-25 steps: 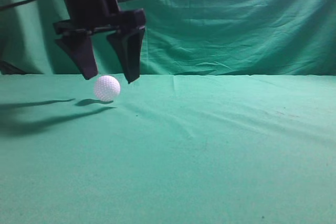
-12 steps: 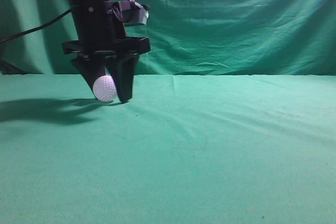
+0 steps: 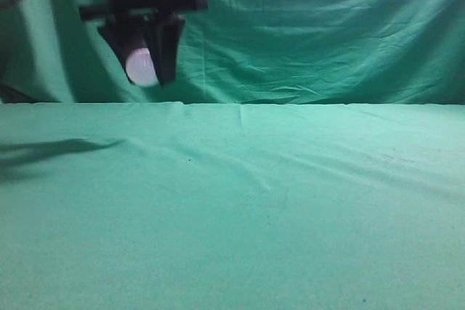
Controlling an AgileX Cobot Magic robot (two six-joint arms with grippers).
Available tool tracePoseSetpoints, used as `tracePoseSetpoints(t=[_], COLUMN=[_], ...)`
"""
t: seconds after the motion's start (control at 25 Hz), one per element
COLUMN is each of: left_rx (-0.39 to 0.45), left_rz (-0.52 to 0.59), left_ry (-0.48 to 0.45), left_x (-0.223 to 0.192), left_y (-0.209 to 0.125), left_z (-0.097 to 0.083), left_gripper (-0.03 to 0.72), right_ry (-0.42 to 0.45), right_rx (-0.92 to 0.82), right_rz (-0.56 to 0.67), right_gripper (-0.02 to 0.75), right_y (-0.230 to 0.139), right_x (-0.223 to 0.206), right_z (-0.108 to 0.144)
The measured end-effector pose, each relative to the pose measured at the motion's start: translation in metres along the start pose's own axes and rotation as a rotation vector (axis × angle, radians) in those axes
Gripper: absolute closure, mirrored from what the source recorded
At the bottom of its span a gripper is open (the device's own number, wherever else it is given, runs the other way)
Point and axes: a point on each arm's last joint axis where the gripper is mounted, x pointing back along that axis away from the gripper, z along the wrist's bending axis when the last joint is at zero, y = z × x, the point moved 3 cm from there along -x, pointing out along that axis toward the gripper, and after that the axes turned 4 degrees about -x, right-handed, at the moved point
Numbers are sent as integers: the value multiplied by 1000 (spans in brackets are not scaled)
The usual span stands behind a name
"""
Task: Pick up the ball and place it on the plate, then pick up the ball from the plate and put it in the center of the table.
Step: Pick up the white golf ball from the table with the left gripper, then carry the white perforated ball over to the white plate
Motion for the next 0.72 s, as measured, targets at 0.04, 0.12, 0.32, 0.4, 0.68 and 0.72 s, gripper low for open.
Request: tracePoseSetpoints(t=[0.04, 0.12, 0.32, 0.4, 0.68, 0.72], left_rx=[12, 27, 83, 139, 401, 432], left_rz=[-6, -30, -47, -30, 93, 101], left_ry=[16, 50, 110, 127, 185, 195], left_x=[12, 38, 84, 91, 76, 73], left_y=[-1, -4, -29, -47, -124, -133], left_z=[4, 11, 34, 51, 117, 126], left_gripper=[384, 384, 384, 384, 384, 384], right_ry=[0, 0, 0, 0, 0, 0], right_rx=[0, 0, 0, 0, 0, 0], right_rz=[0, 0, 0, 0, 0, 0], right_gripper=[689, 689, 689, 689, 689, 689], right_y=[0, 0, 0, 0, 0, 0], right_x=[0, 0, 0, 0, 0, 0], right_z=[0, 0, 0, 0, 0, 0])
